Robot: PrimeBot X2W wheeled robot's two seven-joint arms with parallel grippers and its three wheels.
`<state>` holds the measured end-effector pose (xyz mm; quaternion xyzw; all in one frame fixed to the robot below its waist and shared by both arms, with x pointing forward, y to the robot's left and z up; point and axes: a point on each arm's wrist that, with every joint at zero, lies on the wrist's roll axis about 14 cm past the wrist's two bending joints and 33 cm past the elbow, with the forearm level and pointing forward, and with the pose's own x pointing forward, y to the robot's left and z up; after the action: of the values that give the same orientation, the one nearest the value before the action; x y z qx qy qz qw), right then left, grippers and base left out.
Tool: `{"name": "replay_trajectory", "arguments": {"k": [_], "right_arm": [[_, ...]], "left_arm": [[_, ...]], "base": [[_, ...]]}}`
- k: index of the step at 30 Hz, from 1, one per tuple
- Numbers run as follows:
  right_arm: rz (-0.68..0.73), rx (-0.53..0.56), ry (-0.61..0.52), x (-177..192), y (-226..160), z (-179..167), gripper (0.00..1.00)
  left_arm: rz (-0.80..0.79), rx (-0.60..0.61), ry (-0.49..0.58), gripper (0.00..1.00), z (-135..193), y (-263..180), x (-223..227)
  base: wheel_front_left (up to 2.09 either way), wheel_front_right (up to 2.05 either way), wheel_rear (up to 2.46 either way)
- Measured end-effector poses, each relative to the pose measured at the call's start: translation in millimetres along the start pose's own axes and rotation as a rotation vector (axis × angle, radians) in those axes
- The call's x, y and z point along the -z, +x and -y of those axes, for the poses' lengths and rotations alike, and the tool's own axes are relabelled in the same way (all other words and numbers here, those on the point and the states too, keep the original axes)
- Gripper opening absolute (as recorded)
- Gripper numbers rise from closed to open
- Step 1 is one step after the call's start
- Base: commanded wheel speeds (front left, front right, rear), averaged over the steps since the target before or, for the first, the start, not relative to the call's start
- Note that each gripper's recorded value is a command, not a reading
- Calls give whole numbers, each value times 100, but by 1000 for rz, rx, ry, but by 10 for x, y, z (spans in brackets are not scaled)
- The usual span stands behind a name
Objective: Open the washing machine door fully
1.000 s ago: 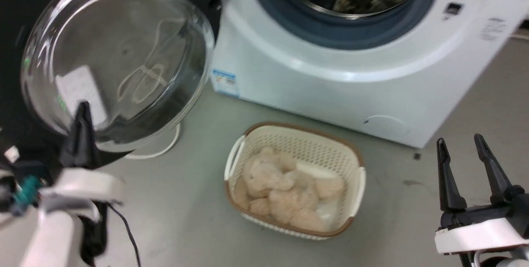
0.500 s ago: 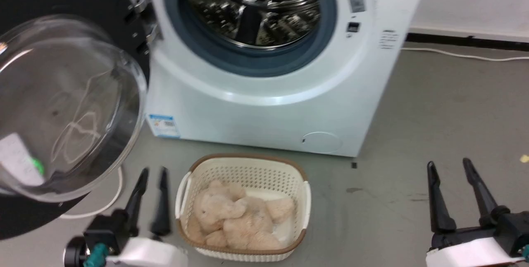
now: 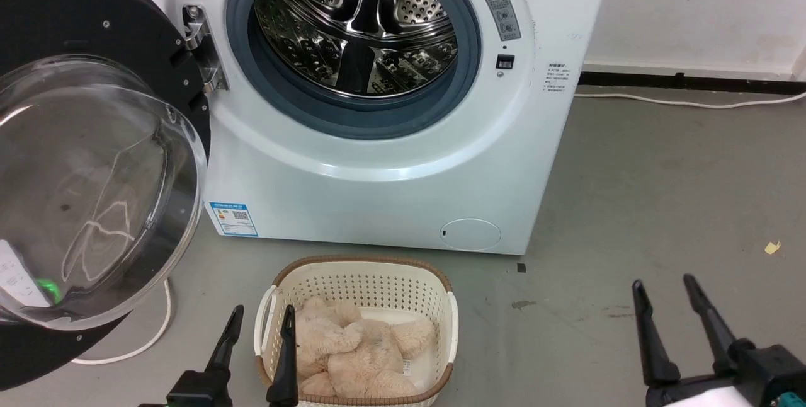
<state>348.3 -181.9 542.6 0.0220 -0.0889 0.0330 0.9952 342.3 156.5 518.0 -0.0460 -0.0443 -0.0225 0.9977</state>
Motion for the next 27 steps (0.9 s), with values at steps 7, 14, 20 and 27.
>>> {"name": "replay_trajectory", "arguments": {"k": [7,14,20,27], "right_arm": [[-22,-2,3,68,-15,-7,100],[-25,-8,4,81,2,-27,100],[-30,-10,3,89,6,-30,0],[-41,-11,3,105,7,-35,0]], "left_arm": [[-19,1,22,100,7,-31,66],[-21,-7,31,100,-17,-46,83],[-23,-13,19,0,-20,-47,87],[-31,-16,22,0,-29,-39,95]], "base": [[0,0,0],[0,0,0],[0,0,0],[0,0,0]]}}
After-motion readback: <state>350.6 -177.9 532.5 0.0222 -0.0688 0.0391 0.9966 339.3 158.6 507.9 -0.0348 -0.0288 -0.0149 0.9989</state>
